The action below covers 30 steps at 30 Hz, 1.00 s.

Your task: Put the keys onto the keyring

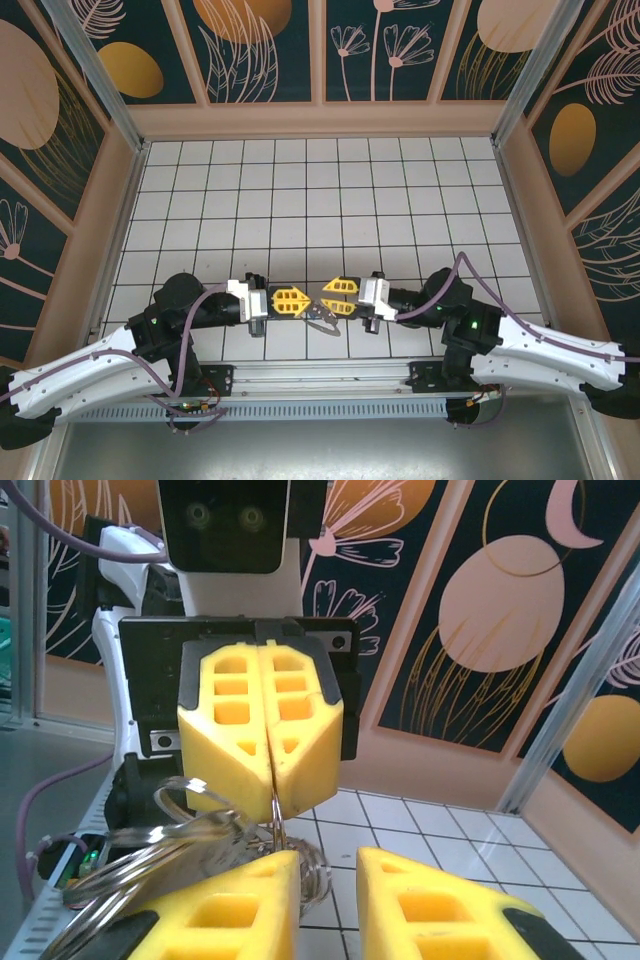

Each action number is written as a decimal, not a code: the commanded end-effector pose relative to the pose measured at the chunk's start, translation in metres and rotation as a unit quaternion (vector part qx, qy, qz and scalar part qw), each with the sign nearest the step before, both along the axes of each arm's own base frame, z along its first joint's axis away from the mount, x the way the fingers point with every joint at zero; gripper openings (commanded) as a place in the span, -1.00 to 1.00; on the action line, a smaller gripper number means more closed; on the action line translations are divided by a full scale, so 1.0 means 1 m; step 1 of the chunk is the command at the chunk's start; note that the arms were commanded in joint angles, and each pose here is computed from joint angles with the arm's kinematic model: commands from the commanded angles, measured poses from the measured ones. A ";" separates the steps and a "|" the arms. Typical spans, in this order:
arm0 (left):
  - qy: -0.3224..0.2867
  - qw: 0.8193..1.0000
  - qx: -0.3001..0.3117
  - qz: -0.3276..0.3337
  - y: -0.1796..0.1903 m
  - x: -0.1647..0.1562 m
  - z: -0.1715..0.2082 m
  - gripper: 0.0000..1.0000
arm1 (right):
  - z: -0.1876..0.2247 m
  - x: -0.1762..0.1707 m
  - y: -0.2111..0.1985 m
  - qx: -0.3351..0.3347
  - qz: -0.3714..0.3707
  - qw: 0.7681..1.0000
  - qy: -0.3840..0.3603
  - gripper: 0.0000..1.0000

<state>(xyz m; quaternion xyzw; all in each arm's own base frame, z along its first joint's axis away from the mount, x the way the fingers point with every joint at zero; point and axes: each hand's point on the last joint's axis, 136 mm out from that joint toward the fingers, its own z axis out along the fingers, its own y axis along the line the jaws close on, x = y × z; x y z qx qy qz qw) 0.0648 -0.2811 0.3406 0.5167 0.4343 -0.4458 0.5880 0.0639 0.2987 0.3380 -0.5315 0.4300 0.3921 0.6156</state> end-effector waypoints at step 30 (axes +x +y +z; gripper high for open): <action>-0.023 0.999 -0.021 -0.009 0.003 -0.005 0.016 -1.00 | -0.018 0.001 0.019 -0.050 0.058 0.996 0.055 -0.93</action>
